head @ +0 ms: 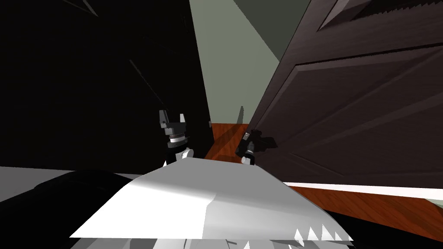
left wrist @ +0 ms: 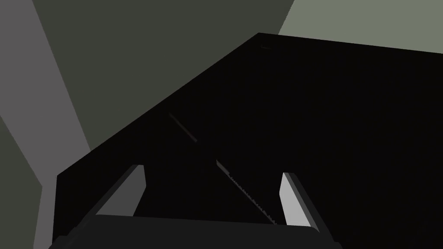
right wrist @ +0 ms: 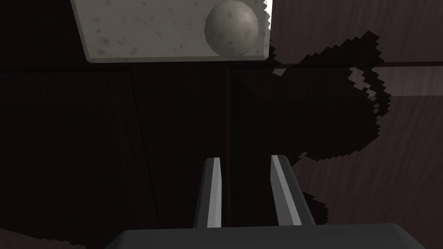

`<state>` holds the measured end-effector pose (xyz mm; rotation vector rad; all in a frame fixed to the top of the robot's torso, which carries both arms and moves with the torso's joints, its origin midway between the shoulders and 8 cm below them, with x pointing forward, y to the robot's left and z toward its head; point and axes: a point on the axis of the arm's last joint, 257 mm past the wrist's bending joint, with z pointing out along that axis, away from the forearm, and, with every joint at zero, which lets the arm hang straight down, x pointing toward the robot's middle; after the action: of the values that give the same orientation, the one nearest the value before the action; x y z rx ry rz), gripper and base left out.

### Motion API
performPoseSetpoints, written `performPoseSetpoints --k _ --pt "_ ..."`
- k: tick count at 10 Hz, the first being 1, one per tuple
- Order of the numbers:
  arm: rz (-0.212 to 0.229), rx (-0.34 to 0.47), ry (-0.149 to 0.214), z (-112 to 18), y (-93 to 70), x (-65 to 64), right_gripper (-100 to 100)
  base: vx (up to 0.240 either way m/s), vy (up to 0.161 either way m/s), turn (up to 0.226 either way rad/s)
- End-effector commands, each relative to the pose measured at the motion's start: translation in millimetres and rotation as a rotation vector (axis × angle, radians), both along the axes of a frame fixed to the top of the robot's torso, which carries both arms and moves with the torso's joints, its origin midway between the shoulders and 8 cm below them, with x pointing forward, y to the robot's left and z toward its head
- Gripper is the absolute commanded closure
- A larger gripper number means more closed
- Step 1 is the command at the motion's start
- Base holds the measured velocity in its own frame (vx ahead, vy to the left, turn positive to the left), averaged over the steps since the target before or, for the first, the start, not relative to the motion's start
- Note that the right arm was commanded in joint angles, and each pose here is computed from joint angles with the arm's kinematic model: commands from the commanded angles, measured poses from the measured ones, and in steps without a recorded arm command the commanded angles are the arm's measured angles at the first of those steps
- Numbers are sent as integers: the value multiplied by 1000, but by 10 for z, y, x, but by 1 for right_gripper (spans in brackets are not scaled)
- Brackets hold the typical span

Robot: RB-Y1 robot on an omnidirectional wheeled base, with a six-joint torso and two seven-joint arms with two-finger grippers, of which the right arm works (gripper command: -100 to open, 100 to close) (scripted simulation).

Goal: Push the door open

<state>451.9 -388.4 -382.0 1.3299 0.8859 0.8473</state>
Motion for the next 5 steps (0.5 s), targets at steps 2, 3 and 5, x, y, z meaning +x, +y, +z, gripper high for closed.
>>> performPoseSetpoints --k 2,3,5 --pt "3 24 6 -46 282 44 -100 -153 99 -91" --pt "5 33 7 -59 358 53 -100 -83 83 -59" --pt "7 51 10 -83 492 67 -100 -54 104 -25"
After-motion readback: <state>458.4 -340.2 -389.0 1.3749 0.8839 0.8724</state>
